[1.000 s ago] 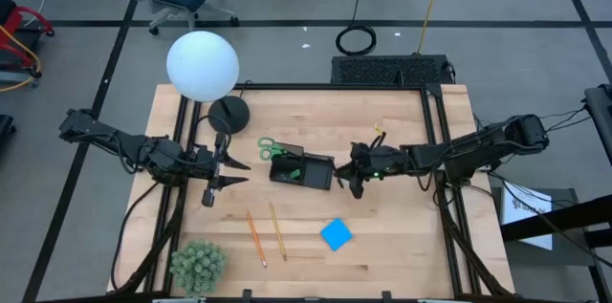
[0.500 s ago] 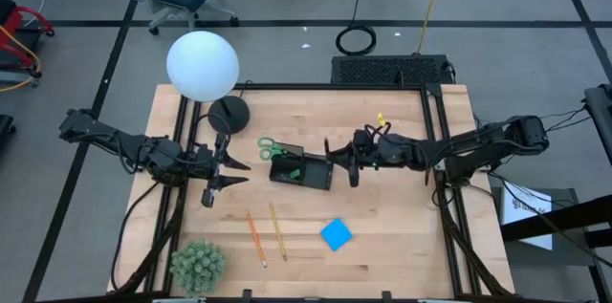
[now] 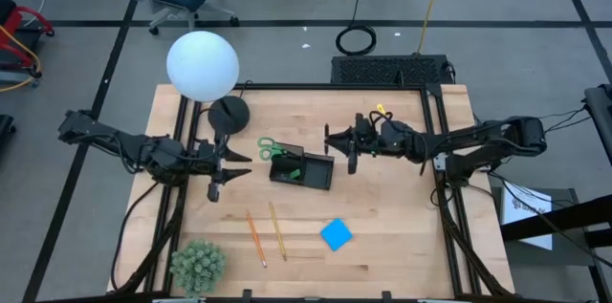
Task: Pick and place office supplies into organizer
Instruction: Put the black pen into the black desk organizer
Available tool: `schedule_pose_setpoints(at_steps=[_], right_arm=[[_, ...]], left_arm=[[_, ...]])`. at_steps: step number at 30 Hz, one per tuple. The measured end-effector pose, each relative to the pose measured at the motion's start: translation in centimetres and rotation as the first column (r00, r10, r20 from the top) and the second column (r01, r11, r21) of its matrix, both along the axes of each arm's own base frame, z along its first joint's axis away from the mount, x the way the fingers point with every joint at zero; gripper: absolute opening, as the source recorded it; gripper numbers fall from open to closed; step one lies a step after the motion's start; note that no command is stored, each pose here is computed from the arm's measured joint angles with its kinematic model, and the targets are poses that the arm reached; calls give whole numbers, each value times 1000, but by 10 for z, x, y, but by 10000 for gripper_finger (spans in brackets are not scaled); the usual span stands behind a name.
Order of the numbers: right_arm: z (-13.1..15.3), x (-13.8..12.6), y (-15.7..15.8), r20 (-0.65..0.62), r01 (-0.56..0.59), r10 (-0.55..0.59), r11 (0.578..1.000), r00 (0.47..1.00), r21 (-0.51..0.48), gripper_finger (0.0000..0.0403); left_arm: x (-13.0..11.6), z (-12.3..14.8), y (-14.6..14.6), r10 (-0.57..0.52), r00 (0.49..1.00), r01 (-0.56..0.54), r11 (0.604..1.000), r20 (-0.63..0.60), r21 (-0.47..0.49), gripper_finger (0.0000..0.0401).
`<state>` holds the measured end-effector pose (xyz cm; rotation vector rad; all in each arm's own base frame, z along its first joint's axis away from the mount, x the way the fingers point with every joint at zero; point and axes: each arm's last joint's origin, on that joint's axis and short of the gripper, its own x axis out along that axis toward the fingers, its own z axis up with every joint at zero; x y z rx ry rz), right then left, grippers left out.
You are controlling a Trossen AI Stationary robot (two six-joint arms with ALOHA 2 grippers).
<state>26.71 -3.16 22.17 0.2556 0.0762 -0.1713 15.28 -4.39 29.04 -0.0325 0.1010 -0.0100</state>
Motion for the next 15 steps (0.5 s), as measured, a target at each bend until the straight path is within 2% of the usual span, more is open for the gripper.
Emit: schedule_pose_setpoints(at_steps=[4, 12, 15], right_arm=[[-6, 7, -8, 43, -38, 39, 999, 998, -8, 19], [-26, 33, -21, 7, -41, 41, 999, 999, 4, 19], [-27, 46, -22, -1, -90, 90, 996, 996, -13, 19]], left_arm=[[6, -3, 2, 25, 1000, -25, 1000, -16, -1, 131], [25, -13, 3, 60, 996, -59, 998, -64, 10, 131], [29, -16, 2, 57, 996, -56, 998, -74, 14, 131]])
